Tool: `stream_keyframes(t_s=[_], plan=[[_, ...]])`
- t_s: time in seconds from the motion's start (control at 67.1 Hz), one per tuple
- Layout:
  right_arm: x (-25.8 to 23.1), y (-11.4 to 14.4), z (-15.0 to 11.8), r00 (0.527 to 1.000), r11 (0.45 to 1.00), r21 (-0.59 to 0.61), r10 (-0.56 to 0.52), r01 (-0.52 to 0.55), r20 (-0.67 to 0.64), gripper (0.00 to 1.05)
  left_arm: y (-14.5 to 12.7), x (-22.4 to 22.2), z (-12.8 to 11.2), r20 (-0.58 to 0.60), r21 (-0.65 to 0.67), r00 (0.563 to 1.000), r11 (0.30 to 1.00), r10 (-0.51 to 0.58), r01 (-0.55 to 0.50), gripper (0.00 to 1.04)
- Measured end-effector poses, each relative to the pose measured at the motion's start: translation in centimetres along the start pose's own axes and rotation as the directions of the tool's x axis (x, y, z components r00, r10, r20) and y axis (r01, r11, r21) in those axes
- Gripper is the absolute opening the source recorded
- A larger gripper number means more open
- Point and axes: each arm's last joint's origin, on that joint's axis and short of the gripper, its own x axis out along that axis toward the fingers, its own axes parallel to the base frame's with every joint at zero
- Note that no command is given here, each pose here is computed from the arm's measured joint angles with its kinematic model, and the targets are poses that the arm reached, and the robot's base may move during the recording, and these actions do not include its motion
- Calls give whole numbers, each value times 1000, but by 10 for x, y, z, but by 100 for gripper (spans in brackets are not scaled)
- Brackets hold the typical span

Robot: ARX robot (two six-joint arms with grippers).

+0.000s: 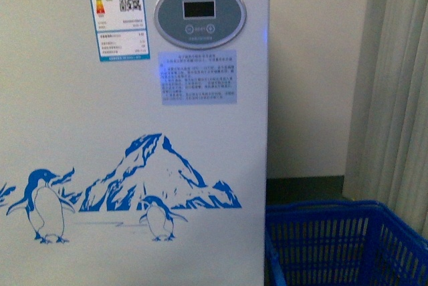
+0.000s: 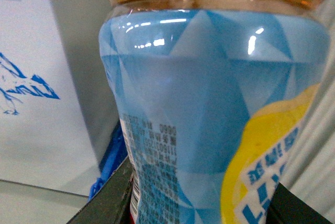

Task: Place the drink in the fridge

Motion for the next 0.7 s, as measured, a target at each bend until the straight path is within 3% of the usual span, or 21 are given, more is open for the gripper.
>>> stream_keyframes(t_s=[0.253, 0.417, 0.551, 0.701], plan=[[-41, 11, -49, 999, 998, 39, -48, 49, -27, 40, 0, 0, 0, 0, 0, 1000, 1000, 0, 0, 97], [-45, 25, -42, 996, 997, 21, -70, 68, 54, 40, 0, 0, 0, 0, 0, 1000, 1000, 1, -1, 97], [-45, 31, -42, 998, 1000, 17, -8, 7, 56, 40, 0, 0, 0, 0, 0, 1000, 1000, 0, 0, 97], [-45, 31, -42, 998, 1000, 19, -26, 25, 56, 40, 0, 0, 0, 0, 0, 1000, 1000, 0, 0, 97]])
